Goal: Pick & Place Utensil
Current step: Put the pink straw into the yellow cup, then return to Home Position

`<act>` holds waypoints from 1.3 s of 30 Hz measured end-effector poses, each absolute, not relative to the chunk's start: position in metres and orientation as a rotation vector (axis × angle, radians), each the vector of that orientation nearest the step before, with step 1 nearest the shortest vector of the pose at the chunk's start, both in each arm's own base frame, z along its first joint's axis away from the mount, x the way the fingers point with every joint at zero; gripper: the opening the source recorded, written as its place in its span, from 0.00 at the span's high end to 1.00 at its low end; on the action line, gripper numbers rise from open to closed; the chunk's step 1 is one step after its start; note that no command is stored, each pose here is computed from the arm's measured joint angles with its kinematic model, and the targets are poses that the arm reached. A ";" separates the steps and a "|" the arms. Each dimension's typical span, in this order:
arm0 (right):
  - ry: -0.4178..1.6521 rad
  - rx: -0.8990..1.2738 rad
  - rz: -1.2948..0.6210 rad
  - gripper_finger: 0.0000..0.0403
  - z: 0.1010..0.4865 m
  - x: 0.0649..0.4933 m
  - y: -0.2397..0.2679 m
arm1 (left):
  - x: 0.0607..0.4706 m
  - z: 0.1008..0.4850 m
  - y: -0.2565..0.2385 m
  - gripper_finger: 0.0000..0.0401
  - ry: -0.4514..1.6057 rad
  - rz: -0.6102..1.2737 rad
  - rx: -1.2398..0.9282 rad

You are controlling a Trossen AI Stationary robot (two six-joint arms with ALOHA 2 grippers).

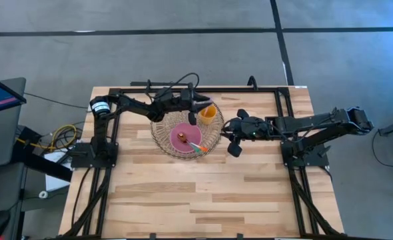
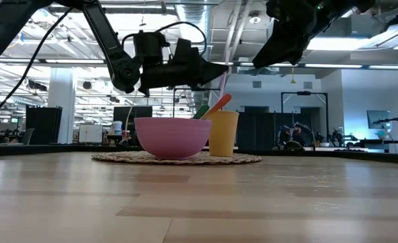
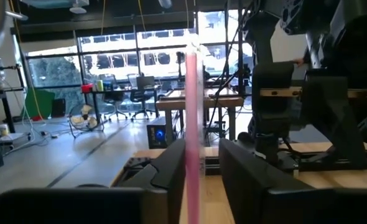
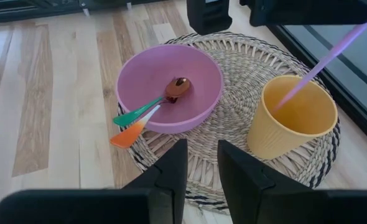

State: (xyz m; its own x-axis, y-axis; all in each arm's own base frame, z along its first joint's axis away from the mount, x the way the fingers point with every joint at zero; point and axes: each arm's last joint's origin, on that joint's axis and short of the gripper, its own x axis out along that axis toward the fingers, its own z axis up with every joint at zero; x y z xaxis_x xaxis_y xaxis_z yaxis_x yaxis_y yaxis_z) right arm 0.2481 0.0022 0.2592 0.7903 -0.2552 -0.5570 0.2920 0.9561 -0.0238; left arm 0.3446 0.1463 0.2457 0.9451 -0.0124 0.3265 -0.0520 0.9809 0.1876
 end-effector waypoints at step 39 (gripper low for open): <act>0.654 0.061 -0.186 0.80 0.271 0.266 0.019 | 0.166 0.284 0.057 0.52 -0.464 -0.029 0.167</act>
